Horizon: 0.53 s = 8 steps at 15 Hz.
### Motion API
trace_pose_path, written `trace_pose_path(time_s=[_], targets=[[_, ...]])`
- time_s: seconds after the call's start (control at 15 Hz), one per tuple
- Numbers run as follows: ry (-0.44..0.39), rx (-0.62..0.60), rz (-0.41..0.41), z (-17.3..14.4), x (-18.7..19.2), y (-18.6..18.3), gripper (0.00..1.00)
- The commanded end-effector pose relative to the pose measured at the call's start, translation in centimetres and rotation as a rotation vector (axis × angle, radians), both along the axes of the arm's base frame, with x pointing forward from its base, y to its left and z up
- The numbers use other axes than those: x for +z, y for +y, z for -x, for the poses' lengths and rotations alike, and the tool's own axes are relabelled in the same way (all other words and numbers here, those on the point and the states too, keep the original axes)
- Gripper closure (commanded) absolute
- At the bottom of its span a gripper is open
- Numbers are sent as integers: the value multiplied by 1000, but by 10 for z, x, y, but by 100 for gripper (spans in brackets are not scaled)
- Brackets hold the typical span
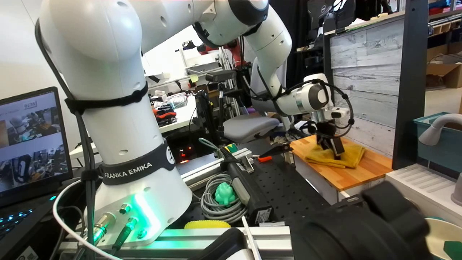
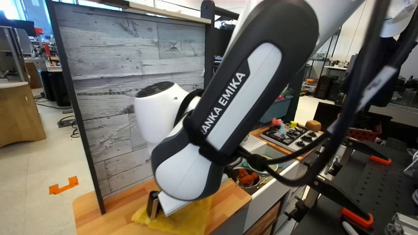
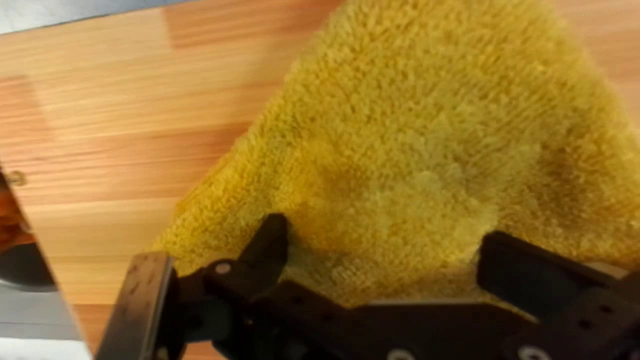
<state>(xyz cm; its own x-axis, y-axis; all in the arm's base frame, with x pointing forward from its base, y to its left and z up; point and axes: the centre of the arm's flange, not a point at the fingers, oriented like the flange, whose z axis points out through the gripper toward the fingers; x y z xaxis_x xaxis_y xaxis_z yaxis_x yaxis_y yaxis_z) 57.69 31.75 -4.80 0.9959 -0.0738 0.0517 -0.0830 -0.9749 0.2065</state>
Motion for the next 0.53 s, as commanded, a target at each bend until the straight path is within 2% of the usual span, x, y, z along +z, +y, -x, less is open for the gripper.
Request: trace_pose_path(time_s=[0.0,0.07,0.2,0.27,0.47], targets=[[0,-121,56,1,-13,-54,0],[23,-126,47,3,-21,-57,0],[29,-100,18,10,-40,-36,0],[47,-66,-14,18,-47,-18,0],[24,-10,-123,35,-49,41,0]])
